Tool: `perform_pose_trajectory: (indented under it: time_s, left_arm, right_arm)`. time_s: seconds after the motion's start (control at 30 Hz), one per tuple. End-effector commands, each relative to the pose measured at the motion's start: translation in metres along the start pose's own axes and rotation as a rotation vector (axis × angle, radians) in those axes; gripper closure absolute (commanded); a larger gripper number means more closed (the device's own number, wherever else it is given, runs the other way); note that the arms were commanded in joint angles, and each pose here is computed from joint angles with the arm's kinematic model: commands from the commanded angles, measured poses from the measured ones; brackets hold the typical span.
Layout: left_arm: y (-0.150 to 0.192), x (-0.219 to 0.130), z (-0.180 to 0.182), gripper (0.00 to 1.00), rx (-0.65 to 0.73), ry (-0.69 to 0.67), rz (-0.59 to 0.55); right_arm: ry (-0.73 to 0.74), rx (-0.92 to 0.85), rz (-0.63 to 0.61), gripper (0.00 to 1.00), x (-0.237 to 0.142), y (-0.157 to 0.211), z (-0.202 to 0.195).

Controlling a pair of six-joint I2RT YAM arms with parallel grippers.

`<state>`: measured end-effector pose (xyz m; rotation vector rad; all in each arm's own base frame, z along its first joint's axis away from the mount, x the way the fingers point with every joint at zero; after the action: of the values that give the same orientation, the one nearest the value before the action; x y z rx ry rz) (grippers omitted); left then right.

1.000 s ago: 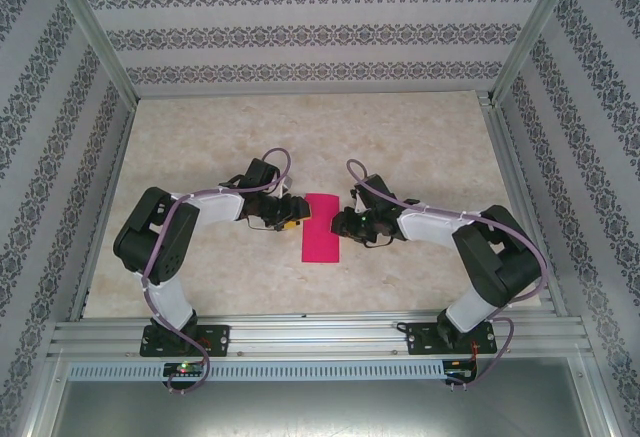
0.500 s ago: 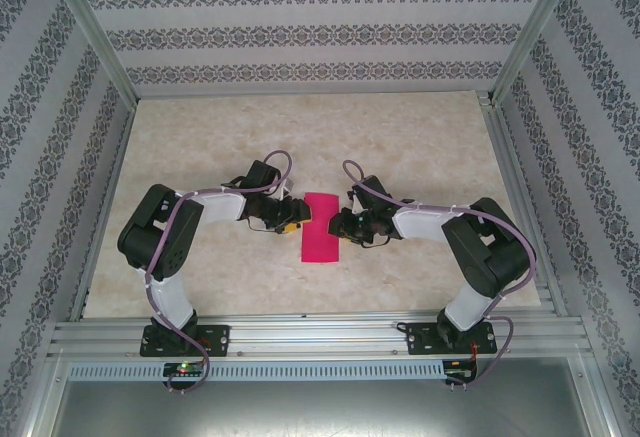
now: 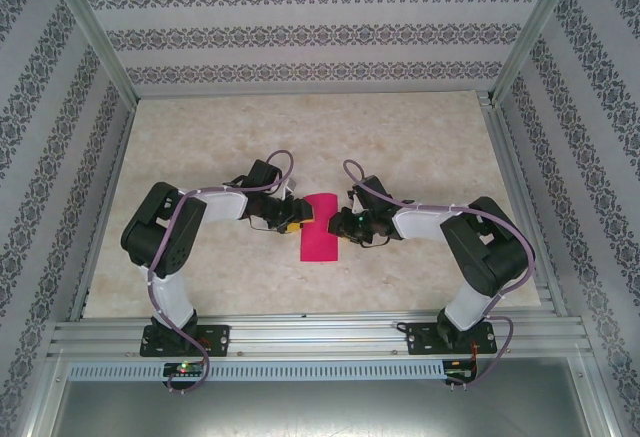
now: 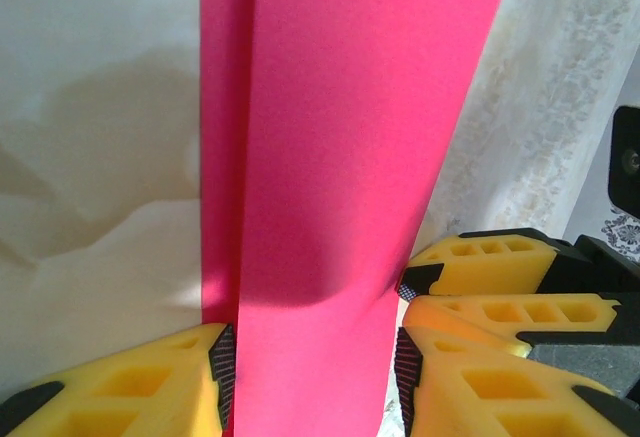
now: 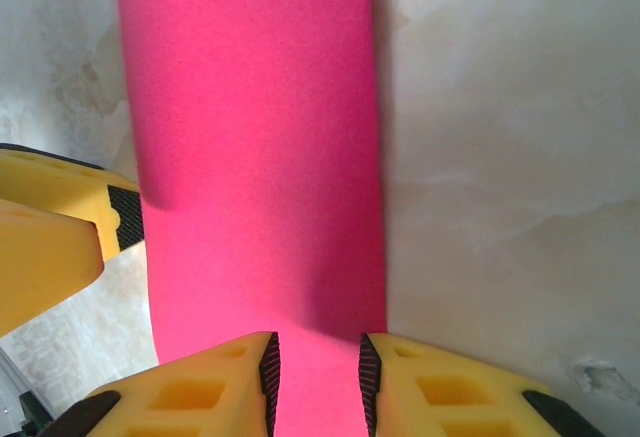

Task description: Fold a paper plane with a square sheet of paper (pick it up from the middle)

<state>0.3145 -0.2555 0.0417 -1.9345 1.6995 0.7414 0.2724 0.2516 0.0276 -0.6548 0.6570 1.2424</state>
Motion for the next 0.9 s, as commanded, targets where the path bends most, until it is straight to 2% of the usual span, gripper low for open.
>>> perform_pose_trajectory:
  time_s: [0.0,0.47,0.87]
  left_arm:
    - [-0.009,0.002,-0.012,0.52,0.013,0.046,-0.01]
    - [-0.016,-0.006,-0.01,0.5,0.031,0.002,-0.071]
    - [-0.024,0.002,-0.026,0.53,0.006,0.092,-0.054]
  right_arm:
    - [0.065,0.052,0.027,0.68,0.008,0.01,-0.027]
    - [0.068,0.066,0.022,0.7,0.007,0.011,-0.035]
    - [0.049,0.076,0.018,0.7,0.008,0.011,-0.035]
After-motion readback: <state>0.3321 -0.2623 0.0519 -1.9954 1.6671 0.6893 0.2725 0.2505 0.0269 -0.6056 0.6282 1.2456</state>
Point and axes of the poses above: each hand's point on the last joint's axis, 136 mm out from that joint toward the fingers, its own x axis out along the fingers, its own z axis along the line the jaws close on, y = z × x, the point moved 1 cm from there along -x, back along the fingers, and after that the axes turned 1 degree about x, right-handed, at the moved point
